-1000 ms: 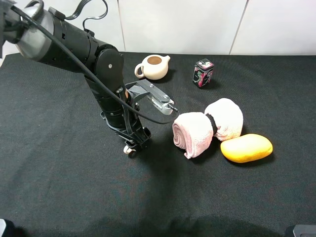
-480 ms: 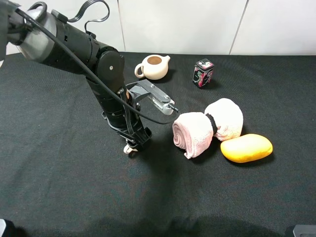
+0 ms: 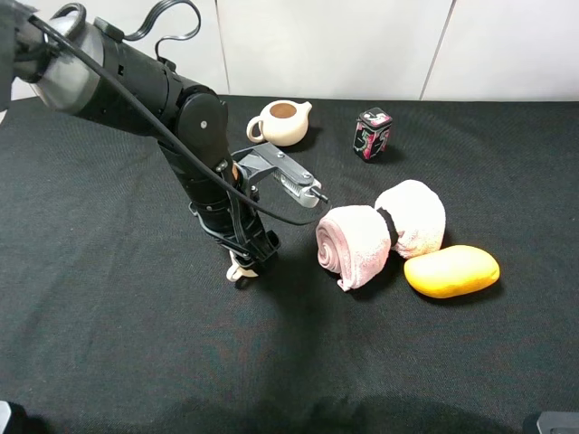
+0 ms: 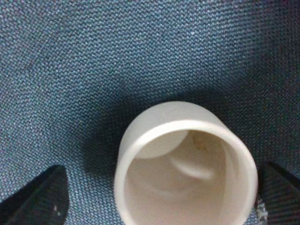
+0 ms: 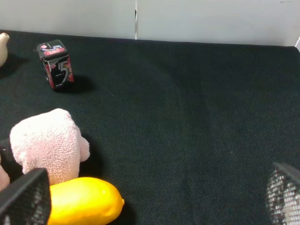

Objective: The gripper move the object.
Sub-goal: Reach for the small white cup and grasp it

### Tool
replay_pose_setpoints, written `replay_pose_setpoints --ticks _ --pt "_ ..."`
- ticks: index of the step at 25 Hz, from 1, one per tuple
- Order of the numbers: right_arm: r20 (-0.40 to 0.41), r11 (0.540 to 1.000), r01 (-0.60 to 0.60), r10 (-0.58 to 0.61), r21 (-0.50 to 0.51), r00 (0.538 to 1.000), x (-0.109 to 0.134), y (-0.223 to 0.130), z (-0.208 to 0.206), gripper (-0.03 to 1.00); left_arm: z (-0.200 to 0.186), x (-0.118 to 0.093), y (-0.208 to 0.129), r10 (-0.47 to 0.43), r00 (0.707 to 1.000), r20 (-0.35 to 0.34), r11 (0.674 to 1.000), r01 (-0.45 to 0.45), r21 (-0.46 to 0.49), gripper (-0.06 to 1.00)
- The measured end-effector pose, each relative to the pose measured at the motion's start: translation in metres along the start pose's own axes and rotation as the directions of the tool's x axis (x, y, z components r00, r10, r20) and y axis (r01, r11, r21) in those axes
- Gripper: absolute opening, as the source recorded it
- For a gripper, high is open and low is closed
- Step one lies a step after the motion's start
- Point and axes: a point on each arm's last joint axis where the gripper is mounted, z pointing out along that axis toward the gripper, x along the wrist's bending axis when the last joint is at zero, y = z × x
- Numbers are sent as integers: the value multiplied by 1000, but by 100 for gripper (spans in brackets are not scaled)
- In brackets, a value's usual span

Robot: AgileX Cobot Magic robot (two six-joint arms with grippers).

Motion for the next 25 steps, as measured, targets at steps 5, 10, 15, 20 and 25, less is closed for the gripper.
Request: replay_pose_setpoints --ticks 5,10,15,20,25 --pt "0 1000 0 0 0 1000 0 0 0 69 0 0 1 0 1000 -1 1000 0 -6 83" --pt "-5 1000 -3 3 0 1000 0 0 0 69 0 0 1 0 1000 -2 1000 0 -8 83" --pt "0 1000 0 0 0 1000 0 0 0 69 6 -1 2 7 1000 0 1000 -7 5 83" --pt "0 1000 0 0 0 1000 0 0 0 69 6 -3 8 17 1000 -2 1000 -17 -2 83" --pt "-5 1000 -3 3 0 1000 0 0 0 69 13 -2 7 20 1000 1 999 -20 32 83"
